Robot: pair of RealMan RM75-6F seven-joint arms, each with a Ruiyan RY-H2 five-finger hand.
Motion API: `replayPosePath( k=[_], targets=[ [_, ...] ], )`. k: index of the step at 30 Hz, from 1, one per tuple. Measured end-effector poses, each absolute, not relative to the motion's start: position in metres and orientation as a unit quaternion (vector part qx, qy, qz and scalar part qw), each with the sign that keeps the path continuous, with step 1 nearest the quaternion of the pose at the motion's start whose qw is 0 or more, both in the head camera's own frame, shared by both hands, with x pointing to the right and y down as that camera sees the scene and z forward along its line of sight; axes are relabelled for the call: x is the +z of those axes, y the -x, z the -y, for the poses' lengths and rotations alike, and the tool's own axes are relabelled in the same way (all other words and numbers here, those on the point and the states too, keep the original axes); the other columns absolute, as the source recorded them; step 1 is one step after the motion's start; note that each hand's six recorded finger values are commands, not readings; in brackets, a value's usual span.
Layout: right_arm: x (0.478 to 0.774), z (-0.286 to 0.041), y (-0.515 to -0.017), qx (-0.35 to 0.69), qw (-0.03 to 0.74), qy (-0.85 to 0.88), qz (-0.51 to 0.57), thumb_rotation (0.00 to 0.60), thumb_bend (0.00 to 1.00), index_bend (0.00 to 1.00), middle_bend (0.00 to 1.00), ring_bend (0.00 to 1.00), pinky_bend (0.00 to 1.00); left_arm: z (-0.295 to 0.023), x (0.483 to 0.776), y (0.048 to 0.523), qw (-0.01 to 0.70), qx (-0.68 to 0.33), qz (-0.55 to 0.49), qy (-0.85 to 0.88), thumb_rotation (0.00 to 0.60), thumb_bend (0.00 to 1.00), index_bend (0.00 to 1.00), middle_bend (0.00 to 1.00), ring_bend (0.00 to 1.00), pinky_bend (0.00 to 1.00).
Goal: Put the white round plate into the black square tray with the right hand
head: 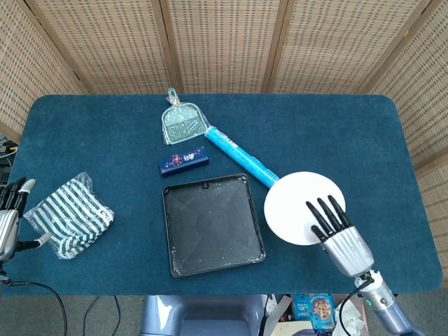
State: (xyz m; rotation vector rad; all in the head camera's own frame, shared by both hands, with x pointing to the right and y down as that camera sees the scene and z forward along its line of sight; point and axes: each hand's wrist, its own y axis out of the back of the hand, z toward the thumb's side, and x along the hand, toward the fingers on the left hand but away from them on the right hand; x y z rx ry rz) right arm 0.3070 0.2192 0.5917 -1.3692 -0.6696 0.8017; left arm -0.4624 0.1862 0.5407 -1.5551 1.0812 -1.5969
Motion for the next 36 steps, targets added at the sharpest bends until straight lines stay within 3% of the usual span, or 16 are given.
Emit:
replayPosePath(
  k=[10,17,23,24,28,30,36],
  targets=[
    [0.592,-0.183,-0.231,0.210,0.682,0.676,0.183,0.600,0.49,0.67,0.11,0.00,0.06,-0.186,0.547,0.459,0.321,-0.613,-0.405,0.598,0.600,0.00,0.00,0.00,0.00,0.00],
    [0.614,-0.153,-0.169,0.164,0.681,0.706,0.107,0.600,0.49,0.67,0.11,0.00,0.07,-0.180,0.558,0.464,0.308,-0.627,-0.401,0.592,0.600,0.00,0.00,0.00,0.00,0.00],
    [0.634,-0.145,-0.127,0.143,0.676,0.717,0.087,0.600,0.46,0.65,0.12,0.00,0.07,-0.176,0.565,0.467,0.299,-0.637,-0.398,0.589,0.600,0.00,0.00,0.00,0.00,0.00],
    [0.638,-0.145,-0.122,0.142,0.678,0.717,0.082,0.600,0.40,0.58,0.11,0.00,0.07,-0.176,0.567,0.468,0.298,-0.639,-0.397,0.588,0.600,0.00,0.00,0.00,0.00,0.00],
    [0.652,-0.144,-0.108,0.149,0.682,0.714,0.061,0.600,0.06,0.07,0.01,0.00,0.01,-0.174,0.571,0.469,0.294,-0.645,-0.394,0.586,0.600,0.00,0.00,0.00,0.00,0.00],
    [0.658,-0.143,-0.108,0.160,0.680,0.713,0.052,0.600,0.00,0.00,0.00,0.00,0.00,-0.173,0.572,0.468,0.292,-0.645,-0.394,0.586,0.600,0.00,0.00,0.00,0.00,0.00],
    [0.661,-0.138,-0.117,0.192,0.694,0.692,0.046,0.600,0.00,0.00,0.00,0.00,0.00,-0.174,0.574,0.466,0.289,-0.641,-0.392,0.593,0.600,0.00,0.00,0.00,0.00,0.00]
  ],
)
